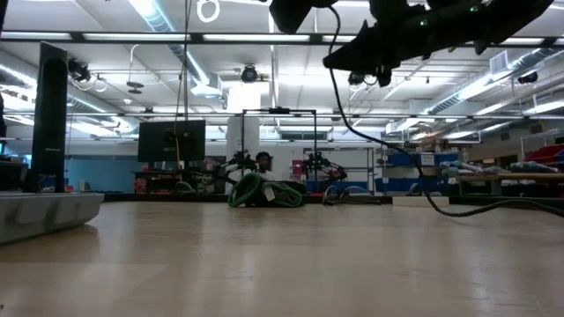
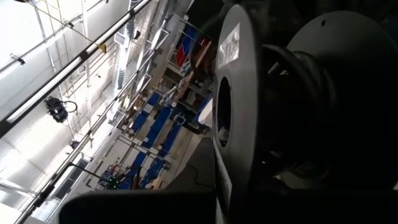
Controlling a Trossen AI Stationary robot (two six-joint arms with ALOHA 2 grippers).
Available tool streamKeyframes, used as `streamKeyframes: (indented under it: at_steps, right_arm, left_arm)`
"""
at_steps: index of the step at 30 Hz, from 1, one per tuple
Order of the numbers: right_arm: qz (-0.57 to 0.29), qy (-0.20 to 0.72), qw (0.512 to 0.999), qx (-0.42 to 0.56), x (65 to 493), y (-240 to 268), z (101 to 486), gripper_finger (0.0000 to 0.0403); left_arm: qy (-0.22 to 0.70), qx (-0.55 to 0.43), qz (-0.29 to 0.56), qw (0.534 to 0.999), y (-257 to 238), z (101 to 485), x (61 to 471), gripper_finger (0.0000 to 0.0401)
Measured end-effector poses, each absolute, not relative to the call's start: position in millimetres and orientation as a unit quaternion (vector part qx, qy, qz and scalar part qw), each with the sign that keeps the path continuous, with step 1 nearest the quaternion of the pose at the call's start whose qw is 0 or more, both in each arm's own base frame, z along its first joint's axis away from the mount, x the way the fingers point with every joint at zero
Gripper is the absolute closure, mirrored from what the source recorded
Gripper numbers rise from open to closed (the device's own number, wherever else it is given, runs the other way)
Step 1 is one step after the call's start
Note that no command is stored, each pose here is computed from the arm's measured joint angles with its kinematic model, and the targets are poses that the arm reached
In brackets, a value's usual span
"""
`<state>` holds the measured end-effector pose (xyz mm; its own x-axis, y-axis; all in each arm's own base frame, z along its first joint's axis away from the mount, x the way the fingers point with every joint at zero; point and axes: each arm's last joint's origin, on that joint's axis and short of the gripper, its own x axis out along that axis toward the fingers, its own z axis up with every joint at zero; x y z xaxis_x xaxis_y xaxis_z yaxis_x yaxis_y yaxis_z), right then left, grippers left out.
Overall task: Coil cords
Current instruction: Coil the black wire into a spool
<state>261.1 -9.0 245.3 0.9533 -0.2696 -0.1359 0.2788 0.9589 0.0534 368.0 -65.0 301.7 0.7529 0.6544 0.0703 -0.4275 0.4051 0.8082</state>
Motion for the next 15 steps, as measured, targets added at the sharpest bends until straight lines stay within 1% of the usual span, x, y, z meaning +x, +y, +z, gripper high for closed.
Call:
streamKeyframes:
  at_steps: [4,10,15]
  right_arm:
    - [-0.163,0.076,0.984,0.011,247,-4,255,0.0401]
    - [-0.189,0.083,0.978,-0.017,219,12,272,0.0402]
    - [-0.169,0.048,0.984,-0.021,202,32,287,0.0402]
  left_arm:
    - [0.133,0.439,0.329,0.826,-65,301,368,0.0401]
    - [0.154,0.459,0.332,0.809,-64,300,368,0.0401]
    - [0.181,0.473,0.326,0.798,-63,295,368,0.0401]
